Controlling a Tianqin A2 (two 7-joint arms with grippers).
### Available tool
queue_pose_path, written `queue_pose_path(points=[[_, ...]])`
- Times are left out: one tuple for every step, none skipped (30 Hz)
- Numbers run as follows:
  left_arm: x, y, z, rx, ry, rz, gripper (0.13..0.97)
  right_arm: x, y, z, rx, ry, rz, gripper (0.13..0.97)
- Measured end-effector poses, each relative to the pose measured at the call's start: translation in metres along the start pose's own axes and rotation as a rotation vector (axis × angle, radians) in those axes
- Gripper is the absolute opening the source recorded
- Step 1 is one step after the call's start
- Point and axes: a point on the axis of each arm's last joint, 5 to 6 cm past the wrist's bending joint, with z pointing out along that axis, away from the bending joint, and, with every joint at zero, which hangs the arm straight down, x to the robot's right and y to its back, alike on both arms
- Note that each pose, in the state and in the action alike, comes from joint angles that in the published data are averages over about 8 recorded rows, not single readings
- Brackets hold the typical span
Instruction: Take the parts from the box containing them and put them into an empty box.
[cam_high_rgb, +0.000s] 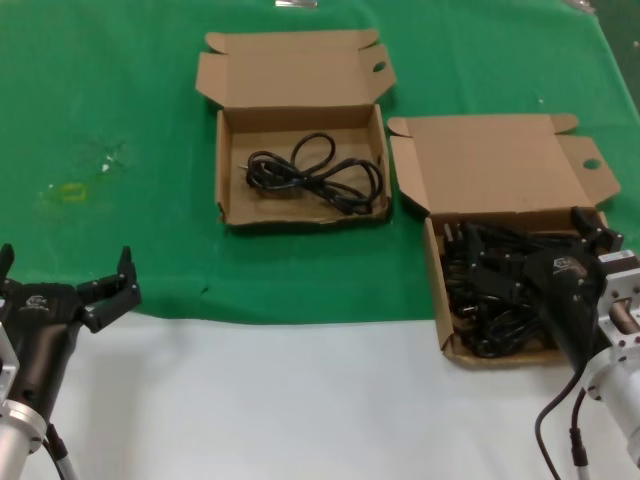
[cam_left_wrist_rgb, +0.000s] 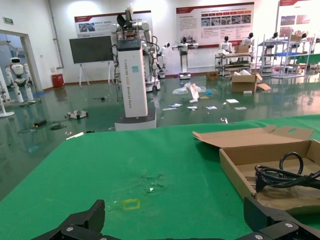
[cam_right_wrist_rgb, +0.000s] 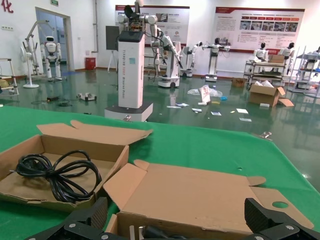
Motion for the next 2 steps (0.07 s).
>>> queue_pose_path(points=[[0.0,0.0,0.0,0.0,0.0,0.0,0.966,0.0,0.0,0.0,0.0,0.0,0.0,0.966],[0.0,0.0,0.0,0.0,0.0,0.0,0.966,0.0,0.0,0.0,0.0,0.0,0.0,0.966]])
